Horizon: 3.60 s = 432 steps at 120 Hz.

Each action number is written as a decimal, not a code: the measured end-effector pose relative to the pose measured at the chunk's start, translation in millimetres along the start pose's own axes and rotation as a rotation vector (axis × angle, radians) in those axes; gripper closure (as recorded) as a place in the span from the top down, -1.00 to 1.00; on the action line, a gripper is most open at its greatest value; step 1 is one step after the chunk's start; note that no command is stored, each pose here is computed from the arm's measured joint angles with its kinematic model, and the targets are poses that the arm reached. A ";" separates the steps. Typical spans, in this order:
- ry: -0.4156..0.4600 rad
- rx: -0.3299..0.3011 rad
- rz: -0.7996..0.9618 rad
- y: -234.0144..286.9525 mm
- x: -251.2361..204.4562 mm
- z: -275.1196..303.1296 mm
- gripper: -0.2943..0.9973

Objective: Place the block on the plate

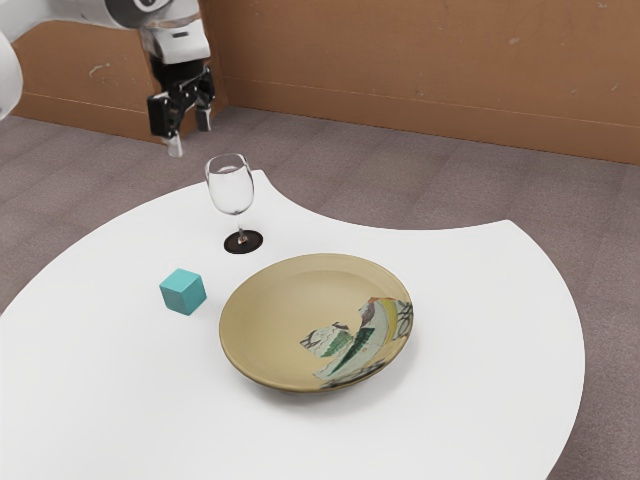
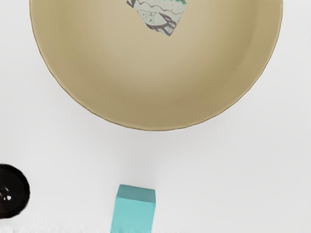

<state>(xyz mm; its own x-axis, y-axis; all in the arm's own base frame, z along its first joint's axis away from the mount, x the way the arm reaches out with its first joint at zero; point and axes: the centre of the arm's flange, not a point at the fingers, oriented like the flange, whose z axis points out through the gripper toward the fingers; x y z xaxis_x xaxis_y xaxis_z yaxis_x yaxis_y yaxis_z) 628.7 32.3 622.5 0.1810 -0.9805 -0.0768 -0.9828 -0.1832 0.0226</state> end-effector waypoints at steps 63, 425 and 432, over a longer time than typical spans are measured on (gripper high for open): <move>-0.012 -0.037 -0.191 8.4 -54.6 4.9 0.54; 0.064 0.118 0.399 -39.9 -3.3 196.4 -0.07; 0.060 0.113 0.439 -35.9 28.5 194.3 -0.07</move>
<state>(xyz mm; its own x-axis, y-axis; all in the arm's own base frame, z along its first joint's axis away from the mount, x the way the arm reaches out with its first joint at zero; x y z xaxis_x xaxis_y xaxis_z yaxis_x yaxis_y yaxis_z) 662.1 24.8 425.8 -0.2552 -0.9665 -0.0265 -0.9641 0.2565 -0.0692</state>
